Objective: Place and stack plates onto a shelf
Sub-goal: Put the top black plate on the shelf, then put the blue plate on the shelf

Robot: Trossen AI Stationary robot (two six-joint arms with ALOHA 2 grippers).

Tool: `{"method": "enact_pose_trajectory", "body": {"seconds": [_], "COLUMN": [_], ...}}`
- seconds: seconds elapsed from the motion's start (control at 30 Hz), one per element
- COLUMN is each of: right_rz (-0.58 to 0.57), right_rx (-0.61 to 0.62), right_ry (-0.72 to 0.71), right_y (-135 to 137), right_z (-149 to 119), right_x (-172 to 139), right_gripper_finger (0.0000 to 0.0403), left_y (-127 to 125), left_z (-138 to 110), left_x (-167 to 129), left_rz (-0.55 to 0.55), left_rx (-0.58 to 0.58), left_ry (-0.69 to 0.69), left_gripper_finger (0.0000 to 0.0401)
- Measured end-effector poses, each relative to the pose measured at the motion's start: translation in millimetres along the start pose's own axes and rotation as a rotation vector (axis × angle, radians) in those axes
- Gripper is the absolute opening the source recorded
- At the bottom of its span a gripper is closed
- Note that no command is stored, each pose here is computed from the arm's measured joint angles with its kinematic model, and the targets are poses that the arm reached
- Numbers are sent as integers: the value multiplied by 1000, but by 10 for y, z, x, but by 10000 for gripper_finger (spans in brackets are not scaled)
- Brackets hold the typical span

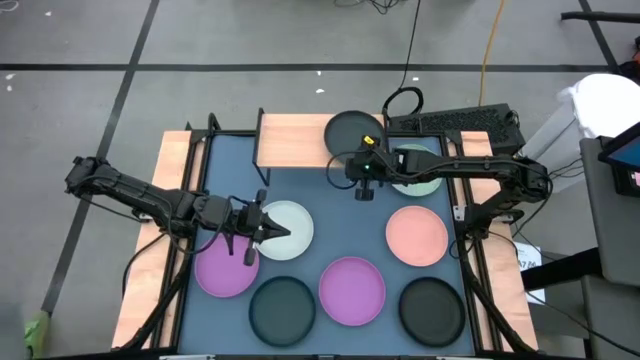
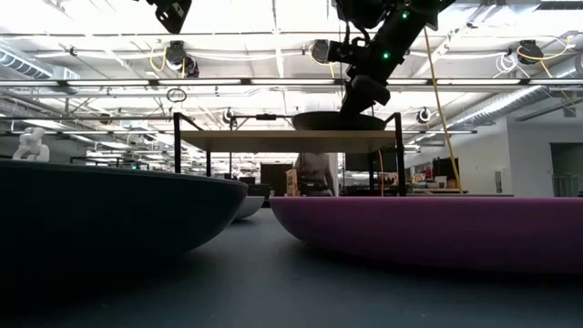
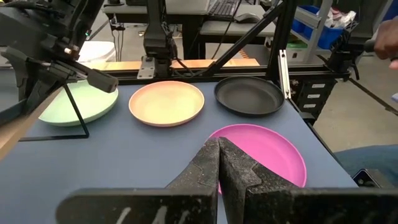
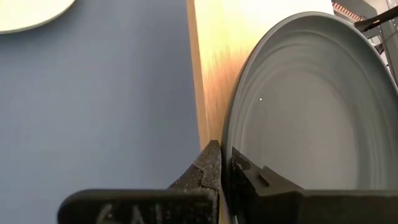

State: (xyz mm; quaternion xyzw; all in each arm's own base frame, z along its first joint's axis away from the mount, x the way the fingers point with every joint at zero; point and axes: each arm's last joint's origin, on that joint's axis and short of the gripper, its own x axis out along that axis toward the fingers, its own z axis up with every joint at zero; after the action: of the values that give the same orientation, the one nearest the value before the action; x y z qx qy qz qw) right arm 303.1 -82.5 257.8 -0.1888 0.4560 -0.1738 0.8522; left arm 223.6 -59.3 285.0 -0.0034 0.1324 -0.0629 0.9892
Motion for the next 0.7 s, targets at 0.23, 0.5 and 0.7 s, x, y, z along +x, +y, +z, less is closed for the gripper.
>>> {"method": "enact_pose_trajectory", "body": {"seconds": [0.23, 0.5, 0.7], "right_rz": [0, -2, -3], "right_rx": [3, 10, 18], "right_ry": [0, -1, -26], "right_y": [0, 3, 15], "right_z": [0, 3, 28], "right_x": [0, -2, -42], "right_gripper_finger": [2, 47, 105], "left_y": [1, 1, 0], "left_z": [0, 0, -2], "left_x": [0, 0, 0], "left_rz": [0, 0, 0], "left_rx": [-1, -1, -1], "left_ry": [0, 0, 2], "left_gripper_finger": [4, 4, 4]}}
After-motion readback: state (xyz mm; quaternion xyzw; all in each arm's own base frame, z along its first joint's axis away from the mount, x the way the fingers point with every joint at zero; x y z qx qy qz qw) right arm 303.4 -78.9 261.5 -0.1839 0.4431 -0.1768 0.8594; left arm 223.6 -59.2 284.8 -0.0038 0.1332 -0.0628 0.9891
